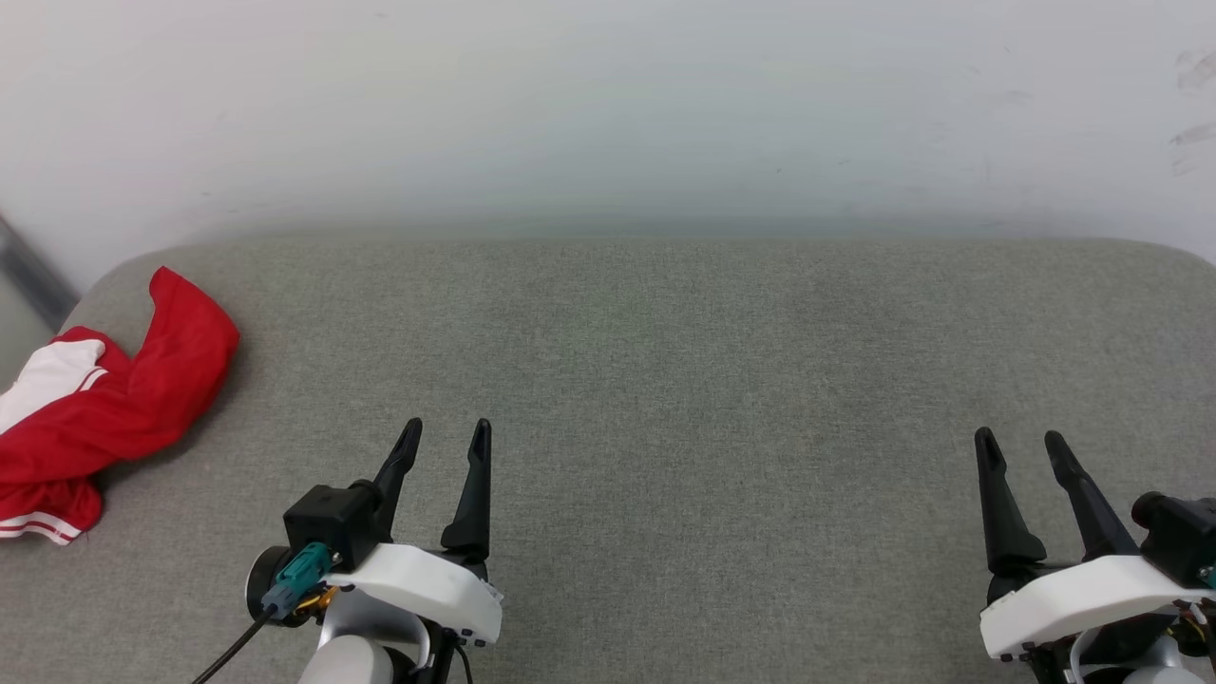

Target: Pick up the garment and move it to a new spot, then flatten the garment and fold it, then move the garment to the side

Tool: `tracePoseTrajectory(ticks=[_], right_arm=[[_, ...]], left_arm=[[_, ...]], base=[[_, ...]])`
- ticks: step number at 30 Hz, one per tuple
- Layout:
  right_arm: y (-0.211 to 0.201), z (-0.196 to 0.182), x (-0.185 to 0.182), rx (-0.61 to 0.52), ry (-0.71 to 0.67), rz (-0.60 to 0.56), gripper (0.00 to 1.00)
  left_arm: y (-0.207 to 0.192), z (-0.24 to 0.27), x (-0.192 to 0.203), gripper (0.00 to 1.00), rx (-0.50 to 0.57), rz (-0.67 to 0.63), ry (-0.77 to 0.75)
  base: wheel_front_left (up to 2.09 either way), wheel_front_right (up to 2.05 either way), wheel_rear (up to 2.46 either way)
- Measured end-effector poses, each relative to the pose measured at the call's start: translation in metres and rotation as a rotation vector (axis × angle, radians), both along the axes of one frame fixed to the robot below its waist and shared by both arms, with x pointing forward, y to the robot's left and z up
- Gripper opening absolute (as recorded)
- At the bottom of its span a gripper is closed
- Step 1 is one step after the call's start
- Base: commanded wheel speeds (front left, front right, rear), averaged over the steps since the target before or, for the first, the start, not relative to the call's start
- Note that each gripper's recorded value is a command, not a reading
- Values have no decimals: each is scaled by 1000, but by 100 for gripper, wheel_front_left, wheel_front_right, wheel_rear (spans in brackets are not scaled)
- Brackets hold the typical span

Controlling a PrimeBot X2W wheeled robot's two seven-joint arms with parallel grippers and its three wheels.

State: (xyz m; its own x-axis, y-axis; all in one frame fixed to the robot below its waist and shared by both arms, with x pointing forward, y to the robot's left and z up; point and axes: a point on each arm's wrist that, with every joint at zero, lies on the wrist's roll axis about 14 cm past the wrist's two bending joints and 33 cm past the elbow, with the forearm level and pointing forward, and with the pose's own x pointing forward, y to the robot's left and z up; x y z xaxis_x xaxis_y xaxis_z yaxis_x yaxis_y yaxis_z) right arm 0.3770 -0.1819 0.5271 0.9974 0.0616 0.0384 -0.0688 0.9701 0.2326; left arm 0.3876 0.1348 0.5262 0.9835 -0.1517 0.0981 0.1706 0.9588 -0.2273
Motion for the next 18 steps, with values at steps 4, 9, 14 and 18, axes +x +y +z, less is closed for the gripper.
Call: tracePoseTrajectory(ticks=[4,9,14,18], right_arm=[[-1,0,-1,-37,0,-4,100],[0,0,-2,-80,2,-1,100],[2,0,-1,-109,1,3,100],[3,1,-1,-136,-3,7,100]], left_arm=[[-2,2,1,100,32,-4,-13],[-3,1,1,100,67,-4,-21],[-3,2,1,100,100,-5,-32],[-4,1,1,100,121,-6,-37]], base=[[0,0,0],[0,0,0],[0,0,0],[0,0,0]])
